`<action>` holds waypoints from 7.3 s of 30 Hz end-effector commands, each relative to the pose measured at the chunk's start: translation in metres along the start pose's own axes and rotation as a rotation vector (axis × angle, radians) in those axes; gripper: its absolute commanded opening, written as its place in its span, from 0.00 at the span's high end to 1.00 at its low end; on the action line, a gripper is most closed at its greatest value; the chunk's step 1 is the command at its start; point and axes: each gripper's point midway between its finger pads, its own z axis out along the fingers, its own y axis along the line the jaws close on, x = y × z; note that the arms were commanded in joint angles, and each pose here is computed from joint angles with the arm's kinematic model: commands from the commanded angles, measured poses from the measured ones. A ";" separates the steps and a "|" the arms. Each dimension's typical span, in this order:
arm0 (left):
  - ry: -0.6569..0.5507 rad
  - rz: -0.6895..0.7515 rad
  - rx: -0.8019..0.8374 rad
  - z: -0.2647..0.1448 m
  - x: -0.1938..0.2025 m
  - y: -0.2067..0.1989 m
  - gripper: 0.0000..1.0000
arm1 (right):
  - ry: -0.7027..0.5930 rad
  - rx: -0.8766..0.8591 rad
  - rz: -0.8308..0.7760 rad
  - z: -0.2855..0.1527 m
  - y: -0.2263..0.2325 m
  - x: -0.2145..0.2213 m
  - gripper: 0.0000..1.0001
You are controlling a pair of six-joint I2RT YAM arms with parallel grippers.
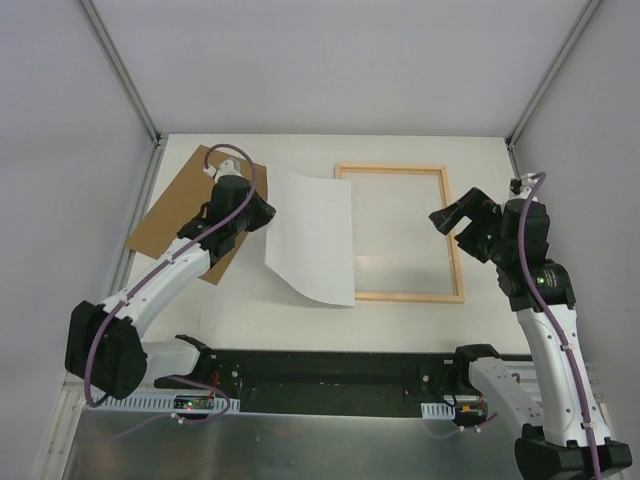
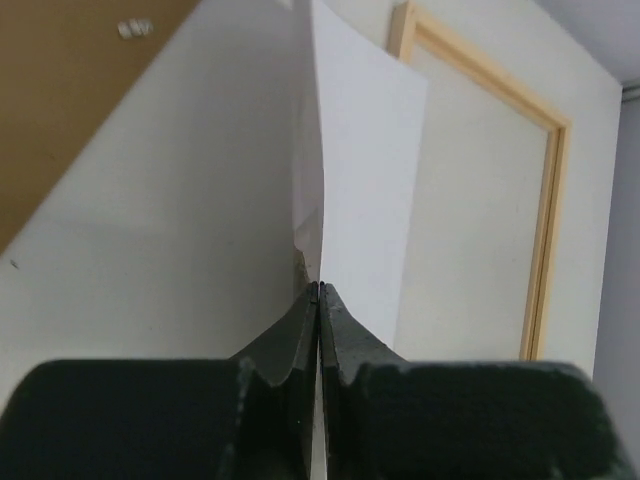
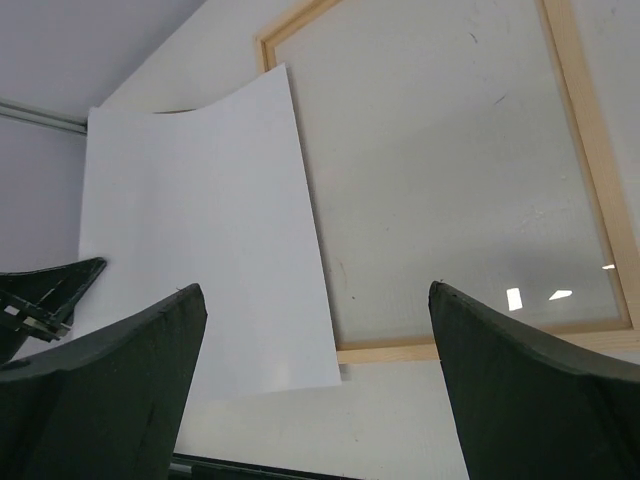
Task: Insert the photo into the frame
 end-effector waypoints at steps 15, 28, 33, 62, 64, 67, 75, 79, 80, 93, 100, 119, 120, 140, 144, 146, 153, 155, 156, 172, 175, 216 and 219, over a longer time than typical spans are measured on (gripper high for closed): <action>0.160 -0.059 0.380 0.065 0.064 -0.032 1.00 | 0.039 0.071 -0.100 0.022 -0.026 0.006 0.05; 0.246 -0.071 0.437 0.107 0.094 -0.043 1.00 | 0.074 0.100 -0.130 0.045 -0.035 0.006 0.05; 0.266 -0.085 0.465 0.111 0.104 -0.053 1.00 | 0.086 0.095 -0.127 0.051 -0.035 0.008 0.05; 0.276 -0.116 0.461 0.153 0.158 -0.101 1.00 | 0.107 0.104 -0.170 0.054 -0.038 0.008 0.06; 0.278 -0.114 0.458 0.155 0.161 -0.103 1.00 | 0.110 0.103 -0.175 0.054 -0.038 0.009 0.06; 0.286 -0.115 0.448 0.159 0.165 -0.102 1.00 | 0.114 0.102 -0.182 0.055 -0.038 0.009 0.05; 0.296 -0.107 0.438 0.162 0.169 -0.103 1.00 | 0.118 0.096 -0.182 0.056 -0.037 0.009 0.05; 0.299 -0.101 0.430 0.162 0.172 -0.101 1.00 | 0.116 0.093 -0.182 0.056 -0.037 0.009 0.05; 0.298 -0.097 0.430 0.162 0.172 -0.101 1.00 | 0.117 0.091 -0.181 0.056 -0.036 0.009 0.05; 0.289 -0.072 0.389 0.160 0.175 -0.091 1.00 | 0.121 0.088 -0.183 0.057 -0.037 0.010 0.06; 0.300 -0.069 0.375 0.161 0.182 -0.088 1.00 | 0.123 0.090 -0.183 0.057 -0.038 0.011 0.05; 0.283 -0.024 0.362 0.149 0.174 -0.089 0.64 | 0.131 0.078 -0.185 0.057 -0.037 0.013 0.06; 0.278 -0.020 0.353 0.147 0.171 -0.088 0.62 | 0.133 0.077 -0.185 0.058 -0.037 0.014 0.05; 0.185 0.056 -0.017 0.076 0.097 -0.011 0.57 | 0.318 0.101 -0.228 0.089 -0.032 0.053 0.05; 0.261 0.061 -0.053 0.063 0.084 0.012 0.59 | 0.352 0.106 -0.259 0.105 -0.023 0.069 0.05; 0.310 0.085 -0.055 0.059 0.088 0.013 0.62 | 0.378 0.118 -0.280 0.113 -0.019 0.078 0.08; 0.333 0.113 -0.241 0.042 0.078 0.056 0.64 | 0.442 0.145 -0.334 0.130 -0.005 0.110 0.24; 0.324 0.101 -0.281 0.043 0.064 0.070 0.64 | 0.446 0.126 -0.334 0.134 0.003 0.118 0.28; 0.315 0.105 -0.309 0.044 0.057 0.078 0.64 | 0.447 0.114 -0.338 0.137 0.009 0.121 0.29; 0.346 0.045 -0.655 0.020 0.042 0.188 0.67 | 0.566 0.082 -0.534 0.161 0.057 0.187 0.39; 0.368 0.028 -0.668 0.023 0.041 0.200 0.67 | 0.577 0.068 -0.550 0.161 0.063 0.196 0.39; 0.530 -0.133 -0.483 0.041 0.107 0.189 0.81 | 0.590 0.051 -0.569 0.139 0.046 0.211 0.41; 0.543 -0.109 -0.462 0.042 0.117 0.178 0.81 | 0.586 0.057 -0.569 0.138 0.043 0.211 0.41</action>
